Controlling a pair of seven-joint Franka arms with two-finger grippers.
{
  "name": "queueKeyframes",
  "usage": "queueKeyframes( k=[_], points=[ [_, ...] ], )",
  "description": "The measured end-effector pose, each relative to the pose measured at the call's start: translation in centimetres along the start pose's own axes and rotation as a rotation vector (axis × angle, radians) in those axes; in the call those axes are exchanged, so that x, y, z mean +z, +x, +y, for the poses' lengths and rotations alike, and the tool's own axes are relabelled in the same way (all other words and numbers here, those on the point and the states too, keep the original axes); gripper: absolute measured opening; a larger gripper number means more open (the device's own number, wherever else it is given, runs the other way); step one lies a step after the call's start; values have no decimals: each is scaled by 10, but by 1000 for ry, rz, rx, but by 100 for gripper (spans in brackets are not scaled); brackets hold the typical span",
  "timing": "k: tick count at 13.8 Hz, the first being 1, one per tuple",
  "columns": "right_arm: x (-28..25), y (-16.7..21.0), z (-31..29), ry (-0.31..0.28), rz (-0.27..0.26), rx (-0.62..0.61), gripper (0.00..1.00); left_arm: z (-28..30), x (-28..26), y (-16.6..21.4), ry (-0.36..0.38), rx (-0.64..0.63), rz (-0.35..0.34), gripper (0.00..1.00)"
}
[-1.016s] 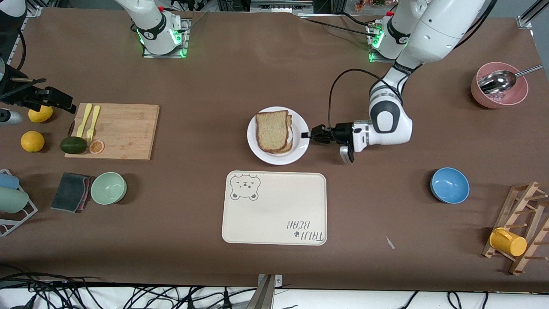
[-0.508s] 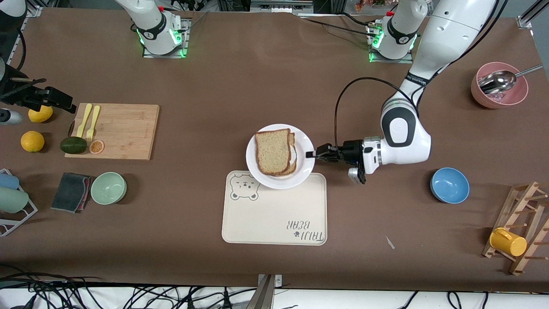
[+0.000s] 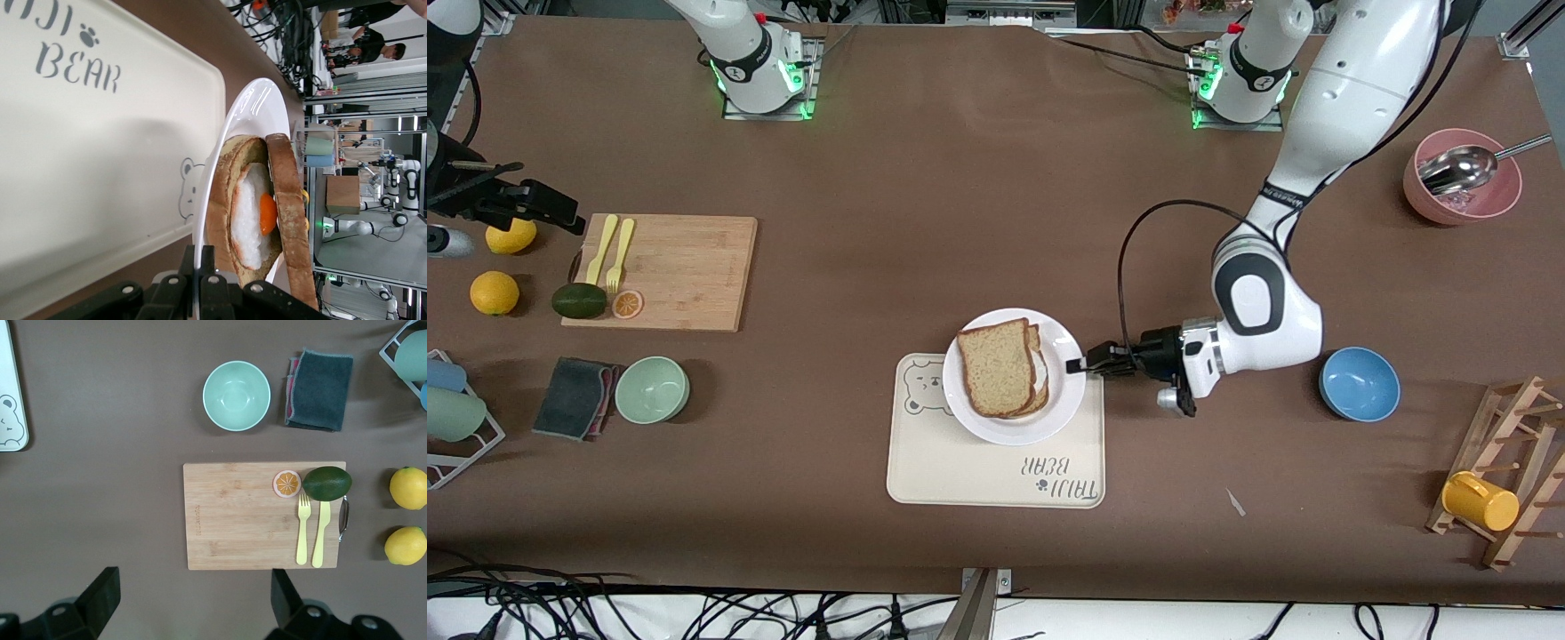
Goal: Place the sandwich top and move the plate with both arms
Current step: 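Drag the plate with the left gripper onto the bear tray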
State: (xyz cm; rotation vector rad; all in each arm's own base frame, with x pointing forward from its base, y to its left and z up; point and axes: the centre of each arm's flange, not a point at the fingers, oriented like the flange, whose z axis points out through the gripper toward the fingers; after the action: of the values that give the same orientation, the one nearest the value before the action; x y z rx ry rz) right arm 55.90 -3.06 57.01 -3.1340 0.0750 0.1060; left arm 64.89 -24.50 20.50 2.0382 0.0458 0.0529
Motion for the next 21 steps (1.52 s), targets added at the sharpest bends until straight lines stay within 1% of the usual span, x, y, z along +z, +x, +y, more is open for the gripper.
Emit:
queueKeyframes(
  k=[3,10,13,17,21],
  points=[
    [0,0,0,0,0,0,100,-9,26,8,4,-50,-1,4],
    [0,0,0,0,0,0,100,-45,44,36,-5,-107,24,4],
    [0,0,0,0,0,0,100,-55,50,37,-5,-121,24,4],
    [0,0,0,0,0,0,100,-66,64,32,19,-130,28,4],
    [0,0,0,0,0,-1,100,-65,75,32,24,-122,33,4]
  ],
)
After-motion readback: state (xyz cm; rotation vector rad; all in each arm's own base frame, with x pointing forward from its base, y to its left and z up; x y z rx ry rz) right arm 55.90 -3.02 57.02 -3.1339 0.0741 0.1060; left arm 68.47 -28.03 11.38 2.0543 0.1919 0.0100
